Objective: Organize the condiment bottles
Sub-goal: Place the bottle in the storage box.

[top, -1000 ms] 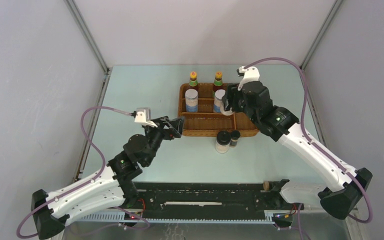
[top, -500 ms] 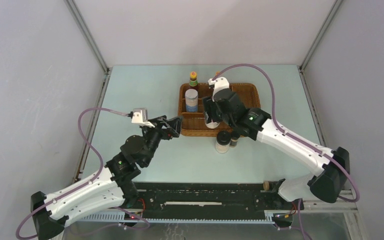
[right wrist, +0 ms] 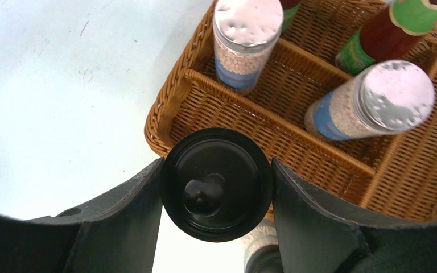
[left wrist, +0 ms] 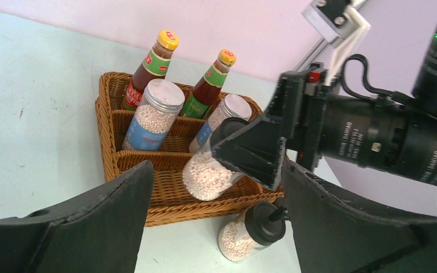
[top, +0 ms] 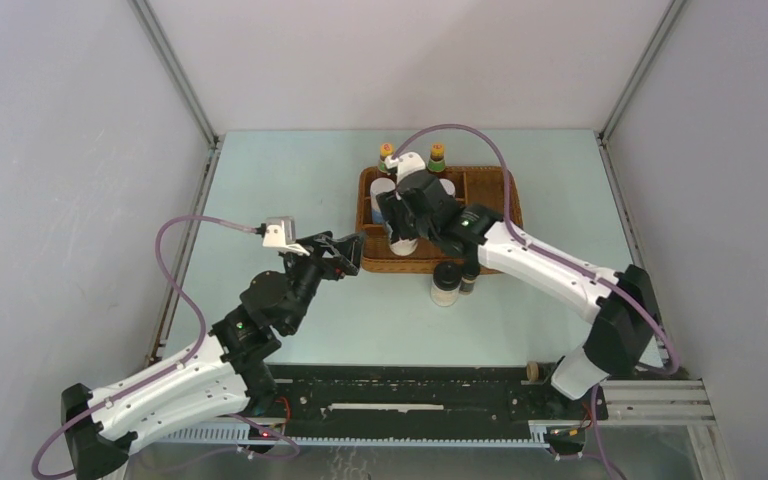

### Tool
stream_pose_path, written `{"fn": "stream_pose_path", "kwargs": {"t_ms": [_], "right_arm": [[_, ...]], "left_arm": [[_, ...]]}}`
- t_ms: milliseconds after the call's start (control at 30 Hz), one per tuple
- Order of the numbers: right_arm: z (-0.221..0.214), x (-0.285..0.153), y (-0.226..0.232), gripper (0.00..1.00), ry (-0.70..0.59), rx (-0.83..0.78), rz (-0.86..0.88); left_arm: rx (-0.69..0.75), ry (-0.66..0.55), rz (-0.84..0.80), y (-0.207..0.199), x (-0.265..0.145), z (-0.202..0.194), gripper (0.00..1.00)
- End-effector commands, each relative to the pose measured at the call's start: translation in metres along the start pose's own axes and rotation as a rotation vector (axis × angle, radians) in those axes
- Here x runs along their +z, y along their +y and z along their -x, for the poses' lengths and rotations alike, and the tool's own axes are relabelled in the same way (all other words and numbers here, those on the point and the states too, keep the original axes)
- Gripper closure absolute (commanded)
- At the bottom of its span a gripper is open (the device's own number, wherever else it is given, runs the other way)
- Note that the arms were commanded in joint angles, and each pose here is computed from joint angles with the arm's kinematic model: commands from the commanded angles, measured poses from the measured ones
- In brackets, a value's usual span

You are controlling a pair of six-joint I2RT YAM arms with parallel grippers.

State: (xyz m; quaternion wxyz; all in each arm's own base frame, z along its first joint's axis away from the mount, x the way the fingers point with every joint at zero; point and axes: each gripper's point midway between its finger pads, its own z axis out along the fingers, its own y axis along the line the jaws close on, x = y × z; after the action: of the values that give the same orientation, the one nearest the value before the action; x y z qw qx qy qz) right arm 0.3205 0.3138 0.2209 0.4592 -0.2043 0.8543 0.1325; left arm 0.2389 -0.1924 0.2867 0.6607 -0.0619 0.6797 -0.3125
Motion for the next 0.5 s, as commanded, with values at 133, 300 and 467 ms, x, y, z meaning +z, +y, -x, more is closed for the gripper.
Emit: {"fn": "stream_pose_path", "kwargs": {"t_ms": [133,300,467], "right_arm": [[0.048,0.021,0.027,1.00,-0.116,-0.006,0.076],[0.043,0.041,0.030,1.00,-0.097,-0.004,0.090],[0.038,0.057,0.031,1.00,-0.080,0.001,0.100]], "left_arm": [[0.043,0.003,0.002,0.006,-0.003,-0.005,0.13],[0.054,0.006,0.005,0.008,-0.003,-0.007,0.13],[0.061,0.007,0.007,0.009,-0.003,-0.008,0.13]]}}
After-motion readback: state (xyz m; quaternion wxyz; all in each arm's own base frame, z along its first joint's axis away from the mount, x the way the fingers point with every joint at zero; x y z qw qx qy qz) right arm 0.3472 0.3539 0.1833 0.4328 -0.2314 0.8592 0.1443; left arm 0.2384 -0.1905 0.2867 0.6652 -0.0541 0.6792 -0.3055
